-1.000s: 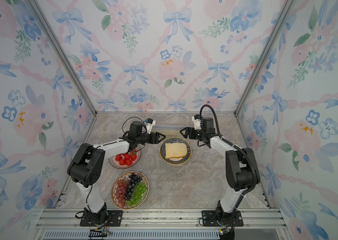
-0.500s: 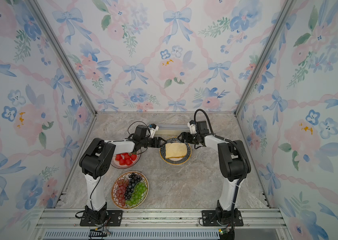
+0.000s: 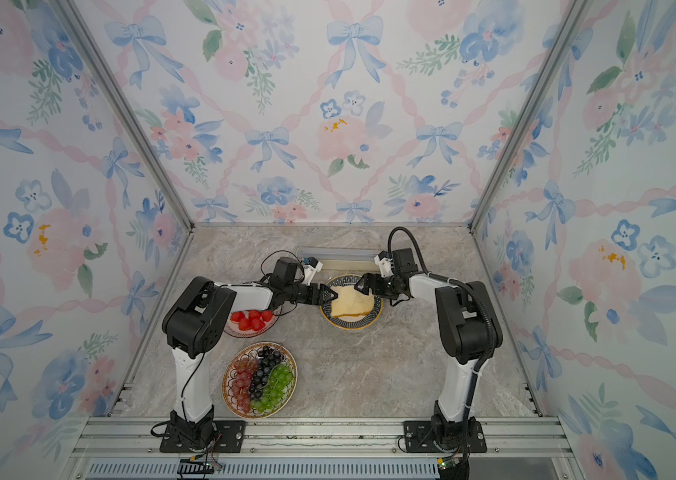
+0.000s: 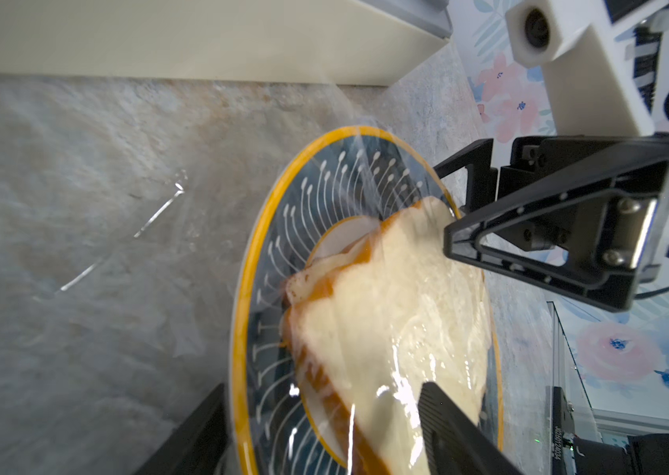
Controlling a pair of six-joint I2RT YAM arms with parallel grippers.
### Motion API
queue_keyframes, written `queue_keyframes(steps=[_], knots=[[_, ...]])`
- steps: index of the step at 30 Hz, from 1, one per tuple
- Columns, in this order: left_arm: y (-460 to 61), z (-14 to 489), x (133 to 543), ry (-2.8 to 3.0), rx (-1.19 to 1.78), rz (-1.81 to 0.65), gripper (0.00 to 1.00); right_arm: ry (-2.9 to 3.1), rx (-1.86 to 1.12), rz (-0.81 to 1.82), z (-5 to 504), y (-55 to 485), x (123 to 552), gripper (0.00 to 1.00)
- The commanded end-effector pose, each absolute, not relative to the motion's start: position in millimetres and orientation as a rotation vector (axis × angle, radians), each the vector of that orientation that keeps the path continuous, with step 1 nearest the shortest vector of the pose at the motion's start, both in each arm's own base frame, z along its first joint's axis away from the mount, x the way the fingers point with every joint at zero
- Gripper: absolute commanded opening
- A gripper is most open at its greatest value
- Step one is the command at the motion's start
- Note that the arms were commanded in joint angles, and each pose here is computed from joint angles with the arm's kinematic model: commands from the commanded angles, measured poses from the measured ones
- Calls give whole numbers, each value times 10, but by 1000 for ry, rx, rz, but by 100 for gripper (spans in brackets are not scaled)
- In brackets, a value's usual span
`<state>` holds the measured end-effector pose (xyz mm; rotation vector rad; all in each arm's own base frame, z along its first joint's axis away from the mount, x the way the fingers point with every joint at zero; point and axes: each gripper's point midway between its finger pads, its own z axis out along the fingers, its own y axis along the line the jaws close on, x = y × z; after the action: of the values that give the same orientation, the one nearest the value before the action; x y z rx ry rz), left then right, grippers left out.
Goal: Wrap the plate with plastic wrap
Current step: Cover the plate with plastic wrap.
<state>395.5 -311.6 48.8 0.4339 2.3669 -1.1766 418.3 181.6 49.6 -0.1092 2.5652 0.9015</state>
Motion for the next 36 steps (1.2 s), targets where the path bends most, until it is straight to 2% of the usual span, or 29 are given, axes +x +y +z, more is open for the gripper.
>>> queue_keyframes(steps=[1,5,10,13,18,25,29,36], knots=[[-3173,642,3809,2355,455,-1246,73,2566,-60,1011,610,1876,4021,94],[-3212,643,3716,2367,449,-1290,73,2537,-22,1107,684,1971,3846,93],[-3218,658,3695,2367,428,-1298,73,2505,33,1170,747,1989,3626,86],[-3089,657,3790,2367,371,-1218,73,2552,56,1044,664,1768,3541,85],[-2750,714,3916,2355,262,-1077,73,2596,101,846,689,1332,3481,91],[-2499,785,3760,2381,214,-1025,73,2572,71,790,752,1245,3637,100],[-2626,707,3572,2423,235,-1095,73,2589,90,783,616,1317,3799,97],[-2780,506,3503,2478,257,-1095,73,2632,96,844,407,1603,3893,97]])
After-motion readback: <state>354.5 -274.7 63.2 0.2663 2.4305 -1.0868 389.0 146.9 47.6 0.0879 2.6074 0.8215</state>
